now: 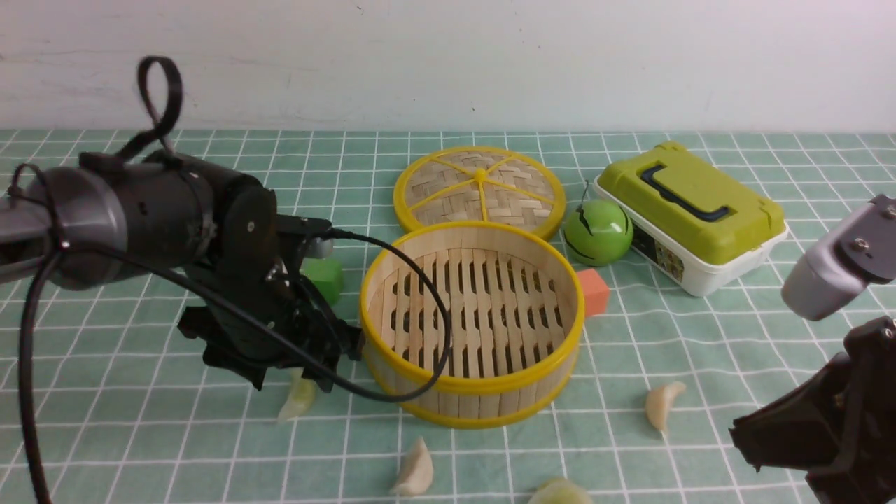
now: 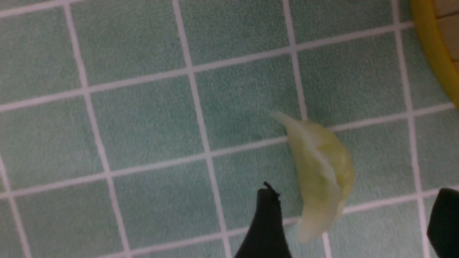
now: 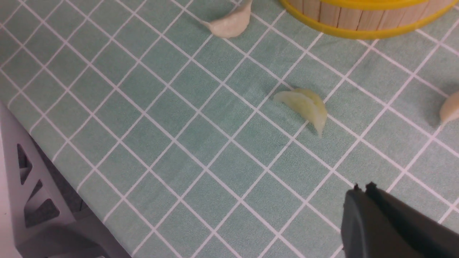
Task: Put the dumplings into the steamer on the table with the blue tablecloth.
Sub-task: 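Reach for and grasp a dumpling on the table with the left gripper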
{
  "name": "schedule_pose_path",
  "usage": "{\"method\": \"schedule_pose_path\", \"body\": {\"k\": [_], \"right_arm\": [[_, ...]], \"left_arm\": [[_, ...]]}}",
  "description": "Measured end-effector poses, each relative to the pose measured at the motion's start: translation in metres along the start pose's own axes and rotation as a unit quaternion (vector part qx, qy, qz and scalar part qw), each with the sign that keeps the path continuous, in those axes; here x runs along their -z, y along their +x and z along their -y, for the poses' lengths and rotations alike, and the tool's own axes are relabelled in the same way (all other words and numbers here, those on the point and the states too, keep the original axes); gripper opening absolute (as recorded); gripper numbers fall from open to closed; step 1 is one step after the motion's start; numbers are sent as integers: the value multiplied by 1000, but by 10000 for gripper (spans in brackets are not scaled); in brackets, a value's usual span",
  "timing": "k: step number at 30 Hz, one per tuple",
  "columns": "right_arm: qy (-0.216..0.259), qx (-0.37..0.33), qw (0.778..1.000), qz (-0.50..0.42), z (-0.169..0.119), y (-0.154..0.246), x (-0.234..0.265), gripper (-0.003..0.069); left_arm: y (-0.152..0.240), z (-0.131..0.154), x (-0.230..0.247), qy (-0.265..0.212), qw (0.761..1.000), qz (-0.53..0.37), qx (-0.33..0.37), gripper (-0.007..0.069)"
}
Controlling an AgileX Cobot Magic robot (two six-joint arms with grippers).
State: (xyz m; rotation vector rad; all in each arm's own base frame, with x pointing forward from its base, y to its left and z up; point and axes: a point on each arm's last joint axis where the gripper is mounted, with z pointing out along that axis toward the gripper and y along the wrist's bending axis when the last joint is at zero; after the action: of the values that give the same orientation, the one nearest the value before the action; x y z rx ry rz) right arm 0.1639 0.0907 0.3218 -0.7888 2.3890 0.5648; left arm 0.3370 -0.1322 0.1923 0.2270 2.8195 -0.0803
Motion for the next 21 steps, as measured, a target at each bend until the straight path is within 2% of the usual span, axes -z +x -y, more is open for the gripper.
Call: {"method": "schedule_pose_path", "body": {"k": [4, 8, 9, 12, 16, 21], "right_arm": [[13, 9, 1000, -5, 2, 1, 0, -11], [20, 15, 1000, -7, 4, 1, 0, -11], [23, 15, 1000, -4, 4, 1, 0, -8], [25, 15, 1000, -1, 5, 0, 0, -6], [25, 15, 1000, 0, 5, 0, 0, -3], [25, 15, 1000, 0, 5, 0, 0, -2]], "left_arm": [[-1, 1, -20, 0, 1000, -6, 2, 526], [0, 2, -27, 0, 1000, -9, 12, 432], [-1, 2, -28, 1, 1000, -9, 15, 342], [-1, 2, -28, 0, 1000, -10, 16, 189], [-5, 2, -20, -9, 999, -33, 15, 195], [-36, 7, 19, -9, 999, -36, 24, 195]]}}
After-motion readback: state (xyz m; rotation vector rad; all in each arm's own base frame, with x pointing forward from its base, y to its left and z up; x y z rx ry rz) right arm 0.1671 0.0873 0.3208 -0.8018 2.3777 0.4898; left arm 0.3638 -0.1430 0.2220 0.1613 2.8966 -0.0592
